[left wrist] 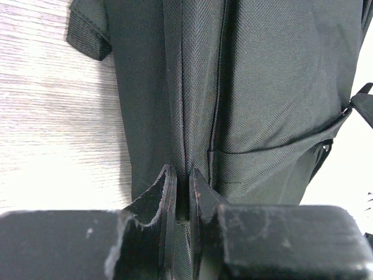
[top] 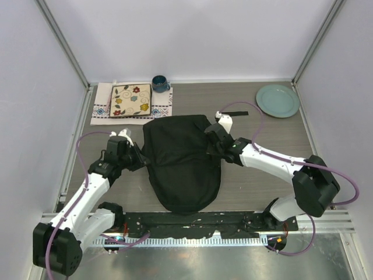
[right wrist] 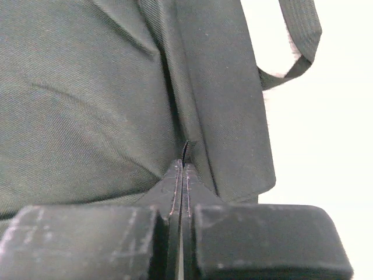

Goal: Pack the student bag
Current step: Zip the student bag at the center of the board, then move the student bag to the center of the board.

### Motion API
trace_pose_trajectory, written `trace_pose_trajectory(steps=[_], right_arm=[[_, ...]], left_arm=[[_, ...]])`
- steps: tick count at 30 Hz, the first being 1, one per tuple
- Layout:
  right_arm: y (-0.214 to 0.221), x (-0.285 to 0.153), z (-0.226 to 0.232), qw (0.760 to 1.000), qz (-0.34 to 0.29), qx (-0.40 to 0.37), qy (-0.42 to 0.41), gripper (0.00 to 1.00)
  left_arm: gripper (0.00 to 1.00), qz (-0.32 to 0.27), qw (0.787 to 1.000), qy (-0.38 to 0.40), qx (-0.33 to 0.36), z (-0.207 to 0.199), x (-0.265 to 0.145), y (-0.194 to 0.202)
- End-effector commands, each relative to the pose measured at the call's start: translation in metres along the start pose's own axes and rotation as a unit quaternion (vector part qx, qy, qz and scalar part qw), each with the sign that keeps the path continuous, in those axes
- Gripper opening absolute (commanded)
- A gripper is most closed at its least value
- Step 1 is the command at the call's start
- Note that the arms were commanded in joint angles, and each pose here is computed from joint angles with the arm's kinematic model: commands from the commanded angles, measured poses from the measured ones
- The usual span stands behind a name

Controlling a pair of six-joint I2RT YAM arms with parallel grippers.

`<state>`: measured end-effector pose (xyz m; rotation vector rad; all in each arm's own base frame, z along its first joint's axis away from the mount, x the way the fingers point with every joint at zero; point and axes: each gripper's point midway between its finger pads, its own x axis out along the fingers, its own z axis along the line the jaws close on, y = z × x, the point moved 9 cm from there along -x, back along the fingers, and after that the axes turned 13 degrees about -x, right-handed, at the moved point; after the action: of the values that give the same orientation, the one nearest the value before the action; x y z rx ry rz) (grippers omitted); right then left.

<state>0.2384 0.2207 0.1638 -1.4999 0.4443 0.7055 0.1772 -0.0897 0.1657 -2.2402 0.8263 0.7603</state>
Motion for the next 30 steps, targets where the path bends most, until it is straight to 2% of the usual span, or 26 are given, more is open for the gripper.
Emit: trace_pose_trajectory(steps=[1, 7, 9, 10, 11, 13, 14, 16, 17, 19, 20, 22, 23, 26, 28, 30], right_arm=[[0.001, -0.005, -0.04, 0.998, -0.01, 0.024, 0.052, 0.0], [0.019, -0.009, -0.065, 0.997, 0.006, 0.047, 0.066, 0.0], [0.019, -0.015, -0.067, 0.997, -0.003, 0.056, 0.059, 0.0], [0.018, -0.018, -0.067, 0.997, -0.008, 0.06, 0.055, 0.0], [0.017, -0.023, -0.068, 0.997, -0.017, 0.066, 0.049, 0.0], [0.014, -0.028, -0.066, 0.997, -0.029, 0.071, 0.03, 0.09], [0.012, -0.03, -0.066, 0.997, -0.031, 0.073, 0.025, 0.22], [0.006, -0.032, -0.069, 0.996, -0.029, 0.08, 0.02, 0.26], [-0.001, -0.035, -0.069, 0.996, -0.034, 0.079, 0.014, 0.42], [-0.007, -0.039, -0.074, 0.997, -0.024, 0.077, 0.02, 0.53], [-0.018, -0.045, -0.074, 0.997, -0.034, 0.073, 0.019, 0.63], [-0.02, -0.054, -0.077, 0.997, -0.034, 0.07, 0.011, 0.68], [-0.02, -0.057, -0.077, 0.997, -0.03, 0.07, 0.003, 0.7], [0.006, -0.066, -0.075, 0.996, 0.021, 0.075, -0.037, 0.7], [0.018, -0.076, -0.074, 0.991, 0.018, 0.106, -0.074, 0.7], [0.053, -0.075, -0.069, 0.98, 0.054, 0.128, -0.14, 0.7]], left_arm=[[0.0, -0.016, 0.999, -0.027, 0.013, 0.009, -0.003, -0.007], [0.0, -0.005, 1.0, -0.003, 0.012, 0.004, 0.0, -0.007], [0.0, -0.002, 0.999, 0.039, 0.018, -0.005, 0.002, -0.009], [0.0, 0.023, 0.997, 0.069, 0.013, -0.011, 0.003, -0.006], [0.07, 0.027, 0.996, 0.084, 0.011, -0.015, 0.004, -0.007], [0.14, 0.036, 0.993, 0.113, 0.011, -0.03, 0.005, -0.015], [0.16, 0.036, 0.993, 0.115, 0.013, -0.034, 0.006, -0.018], [0.16, 0.029, 0.992, 0.122, 0.017, -0.047, 0.008, -0.03], [0.18, 0.028, 0.991, 0.126, 0.02, -0.052, 0.01, -0.034], [0.22, 0.025, 0.991, 0.127, 0.025, -0.064, 0.009, -0.045], [0.27, 0.033, 0.993, 0.107, 0.023, -0.062, 0.012, -0.045], [0.31, 0.032, 0.993, 0.106, 0.026, -0.065, 0.008, -0.047], [0.55, 0.027, 0.992, 0.115, 0.033, -0.066, 0.0, -0.046], [0.78, 0.02, 0.995, 0.088, 0.034, -0.048, -0.011, -0.032], [0.85, 0.009, 0.996, 0.084, 0.033, -0.034, -0.022, -0.02], [0.87, 0.025, 0.995, 0.097, 0.007, -0.017, -0.027, 0.001]])
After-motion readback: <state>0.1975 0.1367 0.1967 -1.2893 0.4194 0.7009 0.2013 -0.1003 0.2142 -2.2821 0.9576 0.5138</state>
